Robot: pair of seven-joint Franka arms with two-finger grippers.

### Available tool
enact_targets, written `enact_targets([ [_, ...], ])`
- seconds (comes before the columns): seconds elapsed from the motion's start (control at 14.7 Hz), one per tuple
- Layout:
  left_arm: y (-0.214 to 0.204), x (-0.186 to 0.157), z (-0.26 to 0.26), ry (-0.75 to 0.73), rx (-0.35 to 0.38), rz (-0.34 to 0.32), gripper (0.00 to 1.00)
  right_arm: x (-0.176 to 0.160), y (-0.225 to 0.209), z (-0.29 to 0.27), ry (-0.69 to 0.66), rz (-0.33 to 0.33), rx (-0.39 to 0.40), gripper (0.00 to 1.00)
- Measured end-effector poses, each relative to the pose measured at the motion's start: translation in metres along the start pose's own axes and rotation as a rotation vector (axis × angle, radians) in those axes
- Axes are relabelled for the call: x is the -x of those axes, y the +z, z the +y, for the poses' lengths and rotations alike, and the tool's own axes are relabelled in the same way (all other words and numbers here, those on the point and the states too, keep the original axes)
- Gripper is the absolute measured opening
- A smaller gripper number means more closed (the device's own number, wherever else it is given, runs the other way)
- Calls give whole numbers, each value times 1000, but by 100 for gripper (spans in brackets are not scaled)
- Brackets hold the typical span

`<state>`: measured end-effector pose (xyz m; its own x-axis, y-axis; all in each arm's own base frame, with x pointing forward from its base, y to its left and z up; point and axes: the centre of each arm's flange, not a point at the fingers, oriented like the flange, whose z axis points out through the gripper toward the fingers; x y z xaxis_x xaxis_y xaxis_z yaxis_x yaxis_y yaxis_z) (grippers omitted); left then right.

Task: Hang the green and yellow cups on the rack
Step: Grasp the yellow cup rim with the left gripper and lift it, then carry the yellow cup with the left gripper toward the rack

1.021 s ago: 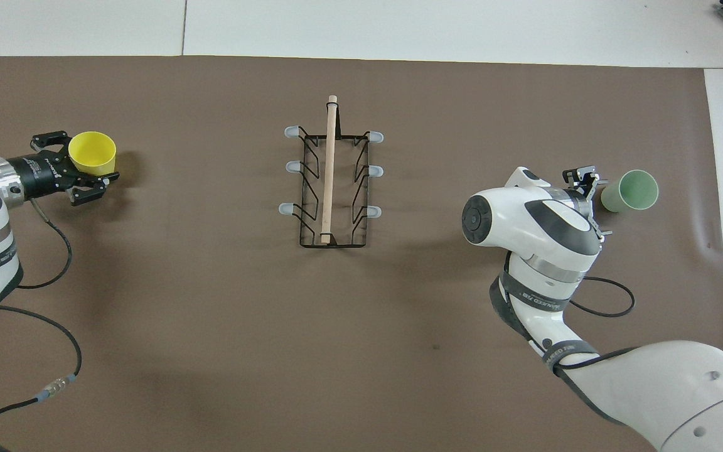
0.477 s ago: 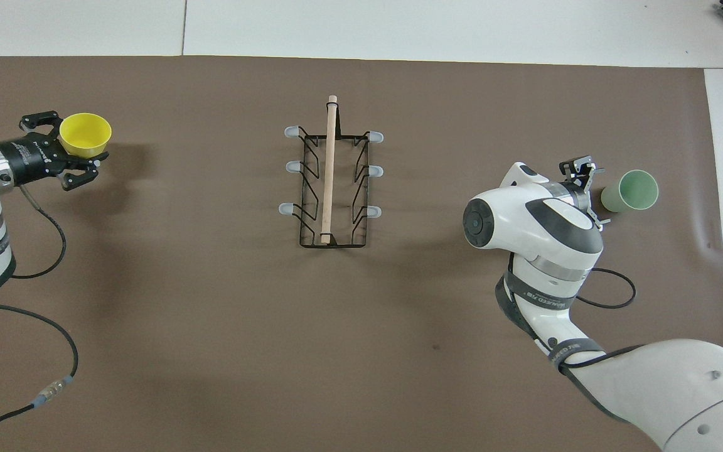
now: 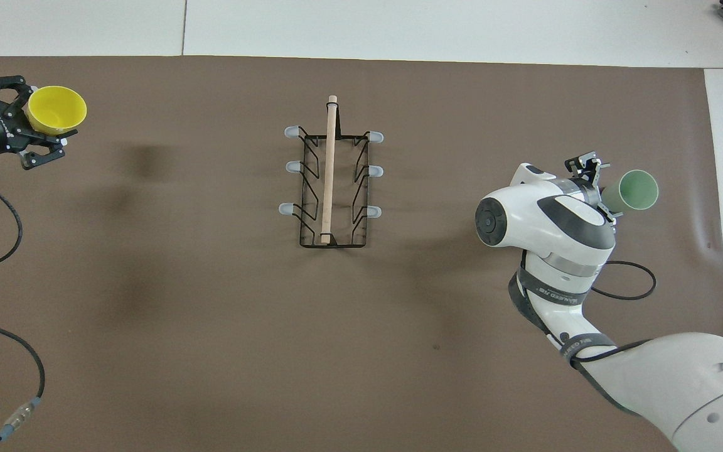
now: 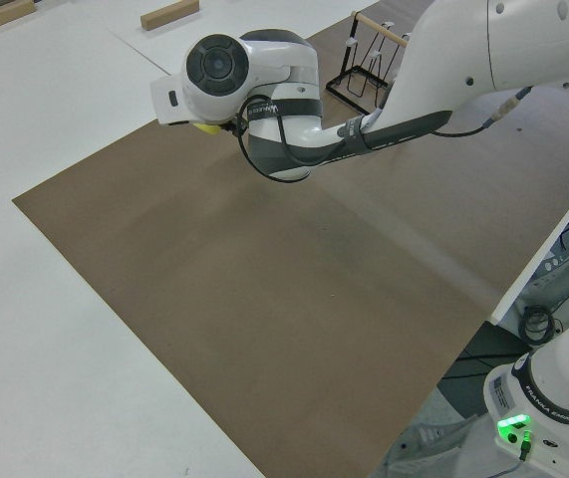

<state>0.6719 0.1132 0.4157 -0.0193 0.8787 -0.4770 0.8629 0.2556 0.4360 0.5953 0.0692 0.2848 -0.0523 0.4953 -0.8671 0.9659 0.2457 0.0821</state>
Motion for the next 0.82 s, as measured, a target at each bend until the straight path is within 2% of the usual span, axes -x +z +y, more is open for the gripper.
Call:
enact_targets([
  [0.2, -30, 32, 11, 126, -10, 51, 67, -12, -20, 3, -36, 4, 34, 100],
  [0.41, -52, 81, 14, 285, -39, 88, 67, -20, -21, 1, -67, 11, 45, 100],
  [0.48, -55, 97, 13, 344, -55, 107, 67, -26, -17, 1, -93, 10, 56, 100],
  [0.68, -52, 151, 3, 517, -114, 186, 67, -52, -2, -2, -239, 75, 104, 100],
  [0.82, -45, 187, -8, 638, -151, 236, 67, -55, 14, -4, -281, 68, 110, 100],
])
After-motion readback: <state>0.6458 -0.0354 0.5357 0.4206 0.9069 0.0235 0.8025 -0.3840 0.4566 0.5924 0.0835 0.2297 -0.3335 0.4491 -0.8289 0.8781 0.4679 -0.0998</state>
